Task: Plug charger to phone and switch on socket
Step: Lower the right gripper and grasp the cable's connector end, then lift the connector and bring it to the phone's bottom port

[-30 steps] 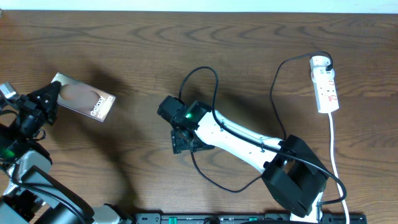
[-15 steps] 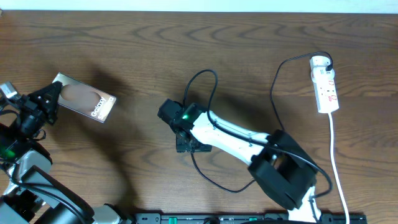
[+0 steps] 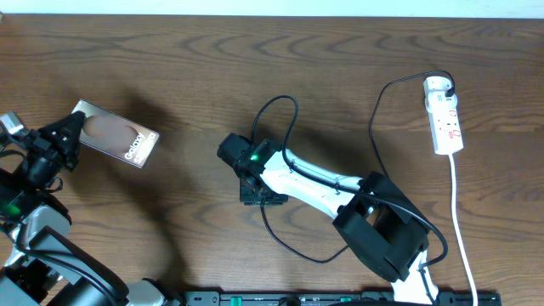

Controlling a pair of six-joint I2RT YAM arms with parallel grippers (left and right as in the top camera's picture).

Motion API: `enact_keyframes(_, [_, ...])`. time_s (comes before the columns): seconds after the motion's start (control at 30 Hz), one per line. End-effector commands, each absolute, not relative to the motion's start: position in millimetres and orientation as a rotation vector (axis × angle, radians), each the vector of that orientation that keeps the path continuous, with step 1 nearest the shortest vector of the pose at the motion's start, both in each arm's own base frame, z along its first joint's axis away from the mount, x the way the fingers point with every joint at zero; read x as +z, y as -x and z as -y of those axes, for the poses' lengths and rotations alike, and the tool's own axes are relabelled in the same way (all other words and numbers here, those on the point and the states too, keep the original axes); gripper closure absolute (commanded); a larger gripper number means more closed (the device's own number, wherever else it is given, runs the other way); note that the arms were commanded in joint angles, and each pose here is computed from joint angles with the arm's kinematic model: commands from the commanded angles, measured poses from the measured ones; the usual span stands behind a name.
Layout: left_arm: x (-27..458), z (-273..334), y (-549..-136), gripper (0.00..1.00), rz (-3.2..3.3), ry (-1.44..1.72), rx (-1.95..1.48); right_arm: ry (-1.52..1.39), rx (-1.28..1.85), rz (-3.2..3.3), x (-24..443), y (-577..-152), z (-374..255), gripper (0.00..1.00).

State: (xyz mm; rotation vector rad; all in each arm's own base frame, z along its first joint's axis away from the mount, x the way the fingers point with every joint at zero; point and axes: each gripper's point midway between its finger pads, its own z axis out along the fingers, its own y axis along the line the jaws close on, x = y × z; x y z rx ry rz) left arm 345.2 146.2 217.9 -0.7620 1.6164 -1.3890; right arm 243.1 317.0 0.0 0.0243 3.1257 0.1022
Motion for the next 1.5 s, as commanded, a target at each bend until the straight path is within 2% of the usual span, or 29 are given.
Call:
enact_keyframes(0.0, [229.6,-143.2,-342.3,0.93,-1.627,0.707,-1.390,-0.036,0.085,-3.108,-1.2,-249.1,-313.2,0.59])
enact_keyframes(0.13, [229.6,-143.2,-342.3,0.93,-1.627,0.707,-1.390,-0.046,0.095,-3.095,-1.0,-253.6,-313.4,0.62])
enact_keyframes(0.27, [229.6,-143.1,-342.2,0.93,-1.627,0.707,-1.390,-0.046,0.095,-3.095,-1.0,-253.7,-313.4,0.70])
enact_keyframes(0.37, [229.6,-142.8,-342.0,0.93,-1.629,0.705,-1.392,-0.046,0.094,-3.097,-1.0,-253.2,-313.2,0.79])
enact_keyframes(0.63, [229.6,-142.8,-342.0,0.93,-1.629,0.702,-1.389,-0.045,0.090,-3.103,-1.1,-251.8,-312.7,0.88])
enact_keyframes(0.8, [229.6,-142.8,-342.0,0.93,-1.629,0.702,-1.389,-0.042,0.092,-3.121,-1.2,-247.8,-312.5,0.98])
enact_keyframes(1.1, [229.7,-142.3,-341.7,0.93,-1.631,0.696,-1.389,0.040,0.221,-3.179,5.7,-244.1,-323.4,0.99])
enact_keyframes(1.2, [229.7,-142.1,-341.7,0.93,-1.632,0.695,-1.390,0.204,0.489,-3.192,26.2,-253.7,-343.9,0.99])
enact_keyframes(1.3, [229.7,-142.0,-341.7,0.93,-1.632,0.695,-1.390,0.595,1.015,-3.072,69.4,-256.4,-378.5,0.99])
enact_keyframes(1.4, [229.8,-140.1,-340.6,0.93,-1.638,0.685,-1.400,1.160,1.780,-2.513,150.7,-236.8,-399.2,0.99])
enact_keyframes(1.47, [230.0,-137.4,-339.0,0.93,-1.647,0.672,-1.413,1.301,2.056,-2.110,191.0,-231.2,-390.8,0.99])
